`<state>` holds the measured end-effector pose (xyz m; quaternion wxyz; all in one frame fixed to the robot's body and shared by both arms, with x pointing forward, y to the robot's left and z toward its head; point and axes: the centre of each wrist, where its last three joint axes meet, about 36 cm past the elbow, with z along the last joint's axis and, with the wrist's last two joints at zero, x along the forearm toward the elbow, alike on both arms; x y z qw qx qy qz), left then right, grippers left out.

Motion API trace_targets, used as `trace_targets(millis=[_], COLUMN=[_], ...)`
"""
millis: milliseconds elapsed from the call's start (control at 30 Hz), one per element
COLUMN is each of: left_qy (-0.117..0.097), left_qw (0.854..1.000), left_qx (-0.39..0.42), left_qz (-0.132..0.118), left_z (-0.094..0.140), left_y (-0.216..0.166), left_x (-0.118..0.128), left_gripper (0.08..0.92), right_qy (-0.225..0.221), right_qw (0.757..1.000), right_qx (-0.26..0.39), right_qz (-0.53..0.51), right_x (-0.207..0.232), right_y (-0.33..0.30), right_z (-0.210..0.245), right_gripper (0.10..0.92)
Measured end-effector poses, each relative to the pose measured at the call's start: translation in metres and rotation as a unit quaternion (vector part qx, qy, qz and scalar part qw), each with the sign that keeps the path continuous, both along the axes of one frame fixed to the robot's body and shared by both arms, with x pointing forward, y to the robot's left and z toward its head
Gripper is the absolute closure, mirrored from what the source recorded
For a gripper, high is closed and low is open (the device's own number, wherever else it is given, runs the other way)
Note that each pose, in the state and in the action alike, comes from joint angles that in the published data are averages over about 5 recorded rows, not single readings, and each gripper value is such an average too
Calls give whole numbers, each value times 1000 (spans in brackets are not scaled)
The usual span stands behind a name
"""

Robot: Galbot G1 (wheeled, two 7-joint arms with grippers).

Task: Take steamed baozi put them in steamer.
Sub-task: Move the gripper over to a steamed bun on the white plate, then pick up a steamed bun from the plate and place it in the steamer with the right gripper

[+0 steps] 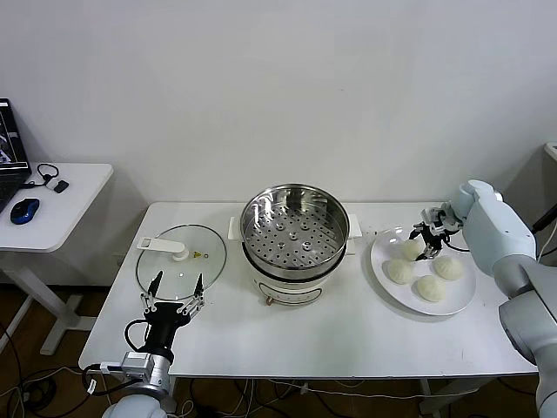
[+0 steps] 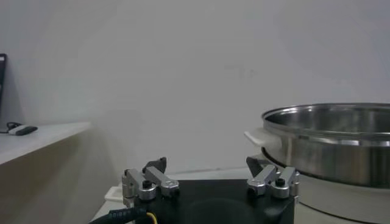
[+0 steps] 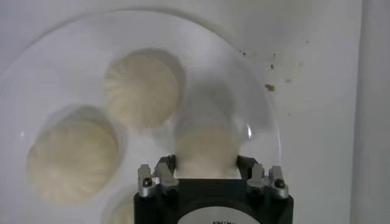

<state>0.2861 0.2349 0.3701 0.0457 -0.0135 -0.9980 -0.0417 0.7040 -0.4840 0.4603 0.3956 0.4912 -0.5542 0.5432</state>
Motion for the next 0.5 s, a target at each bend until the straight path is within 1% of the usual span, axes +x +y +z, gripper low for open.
trace_targets(millis=[267,500], left_qy=[3,1], left_qw=[1000,1000], left_qx=[1,3], left_qz=[4,4], left_z=[-1,1], left_y=[2,1], left_x=[-3,-5], left_gripper=[177,177], right_qy=[-15,-41], right_qw=[999,995], right_qx=[-5,-7], right_qz=[38,95], right_x=[-1,-4], right_y=[5,18], right_z=[33,82], right_gripper=[360,361])
